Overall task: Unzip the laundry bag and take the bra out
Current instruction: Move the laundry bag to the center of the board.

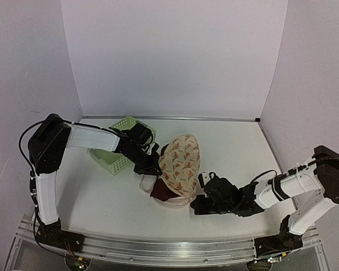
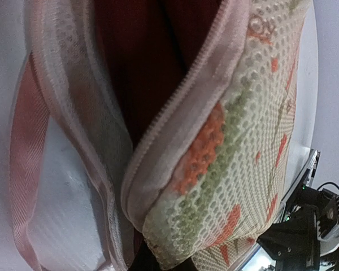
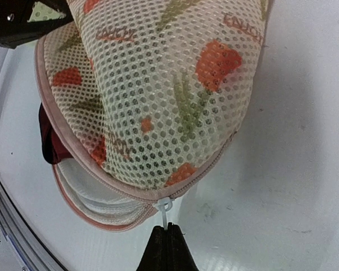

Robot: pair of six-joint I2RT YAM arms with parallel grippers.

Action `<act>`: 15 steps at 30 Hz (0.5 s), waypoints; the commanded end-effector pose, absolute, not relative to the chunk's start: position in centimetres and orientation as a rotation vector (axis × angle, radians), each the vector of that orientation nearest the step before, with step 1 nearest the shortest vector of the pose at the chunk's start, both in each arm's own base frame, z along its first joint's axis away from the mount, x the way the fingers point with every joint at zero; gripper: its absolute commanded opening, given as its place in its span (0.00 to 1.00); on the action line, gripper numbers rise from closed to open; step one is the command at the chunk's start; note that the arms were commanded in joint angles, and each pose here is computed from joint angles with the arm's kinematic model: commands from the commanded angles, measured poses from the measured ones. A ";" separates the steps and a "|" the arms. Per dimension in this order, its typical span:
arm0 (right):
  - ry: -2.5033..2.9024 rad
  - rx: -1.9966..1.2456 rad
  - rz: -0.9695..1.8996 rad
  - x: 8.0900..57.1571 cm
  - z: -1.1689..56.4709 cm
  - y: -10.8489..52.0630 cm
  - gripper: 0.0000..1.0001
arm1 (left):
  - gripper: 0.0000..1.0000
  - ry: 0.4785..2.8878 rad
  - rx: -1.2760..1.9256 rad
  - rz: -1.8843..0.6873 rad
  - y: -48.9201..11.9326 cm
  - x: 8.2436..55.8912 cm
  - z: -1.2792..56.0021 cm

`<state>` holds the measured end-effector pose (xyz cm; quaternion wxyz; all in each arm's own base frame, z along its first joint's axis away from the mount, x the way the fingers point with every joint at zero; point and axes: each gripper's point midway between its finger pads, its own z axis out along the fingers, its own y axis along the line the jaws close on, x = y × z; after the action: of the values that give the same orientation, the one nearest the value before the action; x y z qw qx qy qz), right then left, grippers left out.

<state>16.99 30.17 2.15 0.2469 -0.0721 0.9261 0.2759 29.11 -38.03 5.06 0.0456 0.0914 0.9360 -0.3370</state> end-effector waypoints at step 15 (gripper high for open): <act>2.521 -0.237 0.771 20.0 2.9 38.0 0.00 | 0.24 2.816 0.260 -0.773 -31.4 29.6 9.9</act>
<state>19.27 36.24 1.75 0.2361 -0.0853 0.9285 0.2735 30.67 -32.94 6.40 0.0762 0.0802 0.9599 -0.2577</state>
